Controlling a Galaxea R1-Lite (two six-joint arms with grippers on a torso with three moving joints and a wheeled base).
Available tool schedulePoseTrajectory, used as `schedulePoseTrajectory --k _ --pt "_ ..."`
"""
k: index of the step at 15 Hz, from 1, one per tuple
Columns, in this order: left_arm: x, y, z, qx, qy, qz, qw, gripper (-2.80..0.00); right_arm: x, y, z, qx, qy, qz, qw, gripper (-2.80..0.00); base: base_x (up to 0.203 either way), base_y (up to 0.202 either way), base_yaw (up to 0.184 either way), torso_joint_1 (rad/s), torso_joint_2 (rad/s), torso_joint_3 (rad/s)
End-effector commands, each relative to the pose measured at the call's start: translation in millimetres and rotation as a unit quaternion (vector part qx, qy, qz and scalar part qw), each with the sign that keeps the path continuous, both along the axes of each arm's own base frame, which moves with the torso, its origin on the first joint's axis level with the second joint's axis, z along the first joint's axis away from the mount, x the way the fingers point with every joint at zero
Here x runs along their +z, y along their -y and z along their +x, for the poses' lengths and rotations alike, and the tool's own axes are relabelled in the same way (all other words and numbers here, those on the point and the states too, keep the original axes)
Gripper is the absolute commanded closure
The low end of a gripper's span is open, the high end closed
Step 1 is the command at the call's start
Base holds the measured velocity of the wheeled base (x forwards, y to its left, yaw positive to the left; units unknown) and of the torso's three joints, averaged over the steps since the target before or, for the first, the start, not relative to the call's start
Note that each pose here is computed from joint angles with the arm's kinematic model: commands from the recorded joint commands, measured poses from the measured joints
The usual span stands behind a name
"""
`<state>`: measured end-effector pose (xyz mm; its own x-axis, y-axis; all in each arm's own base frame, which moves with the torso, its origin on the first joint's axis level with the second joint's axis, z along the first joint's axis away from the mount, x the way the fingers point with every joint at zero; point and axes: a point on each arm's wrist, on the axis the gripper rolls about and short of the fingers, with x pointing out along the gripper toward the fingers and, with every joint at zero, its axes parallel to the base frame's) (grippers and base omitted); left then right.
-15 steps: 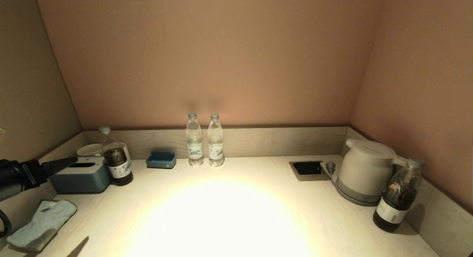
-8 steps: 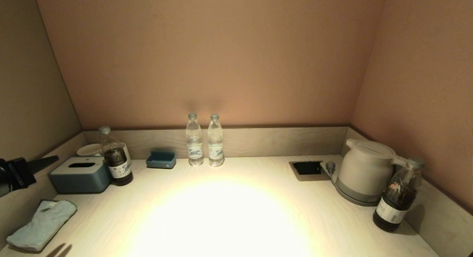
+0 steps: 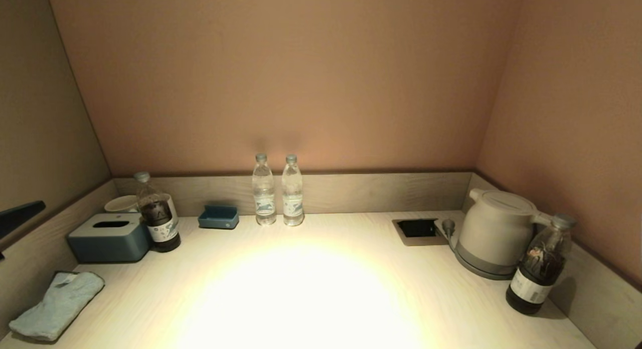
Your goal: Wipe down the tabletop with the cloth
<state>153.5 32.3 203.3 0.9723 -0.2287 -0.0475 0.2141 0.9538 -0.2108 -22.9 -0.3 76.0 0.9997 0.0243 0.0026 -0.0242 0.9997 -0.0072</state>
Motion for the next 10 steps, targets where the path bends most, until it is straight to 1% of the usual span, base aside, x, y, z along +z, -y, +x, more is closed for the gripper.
schedulePoseTrajectory --k 1,3,5,6,7,9,10 --pt "6.8 4.9 -17.5 0.000 0.031 0.008 0.9995 0.00 0.2 0.0 0.1 0.001 0.000 0.000 1.000 0.00 0.000 0.000 0.000 0.000 0.00 0.000" --pt "10.5 8.3 -29.8 0.002 0.050 0.014 0.9986 0.00 0.2 0.0 0.1 0.000 0.000 0.000 1.000 0.00 0.000 0.000 0.000 0.000 0.00 0.000" --pt "19.0 15.3 -54.9 0.005 0.087 0.025 0.9959 0.00 -0.2 0.0 0.2 0.000 -0.001 0.000 1.000 0.00 0.000 0.000 0.000 0.000 0.00 0.000" --pt "20.6 18.1 -65.2 0.007 0.095 0.028 0.9950 0.00 -0.2 0.0 0.2 0.000 0.000 0.000 1.000 0.00 0.000 0.000 0.000 0.000 0.00 0.000" --pt "21.9 20.4 -74.4 0.013 0.100 0.030 0.9944 0.00 -0.3 0.0 0.2 0.000 -0.001 0.000 1.000 0.00 0.000 0.000 0.000 0.000 0.00 0.000" --pt "26.6 29.0 -107.6 0.035 0.130 0.038 0.9901 0.00 0.1 0.0 0.1 0.001 -0.001 0.000 1.000 0.00 0.000 0.000 0.000 0.000 0.00 0.000" --pt "27.1 32.4 -121.5 0.049 0.134 0.038 0.9890 0.00 -0.2 0.0 0.2 0.001 -0.001 0.000 1.000 0.00 0.000 0.000 0.000 0.000 0.00 0.000"
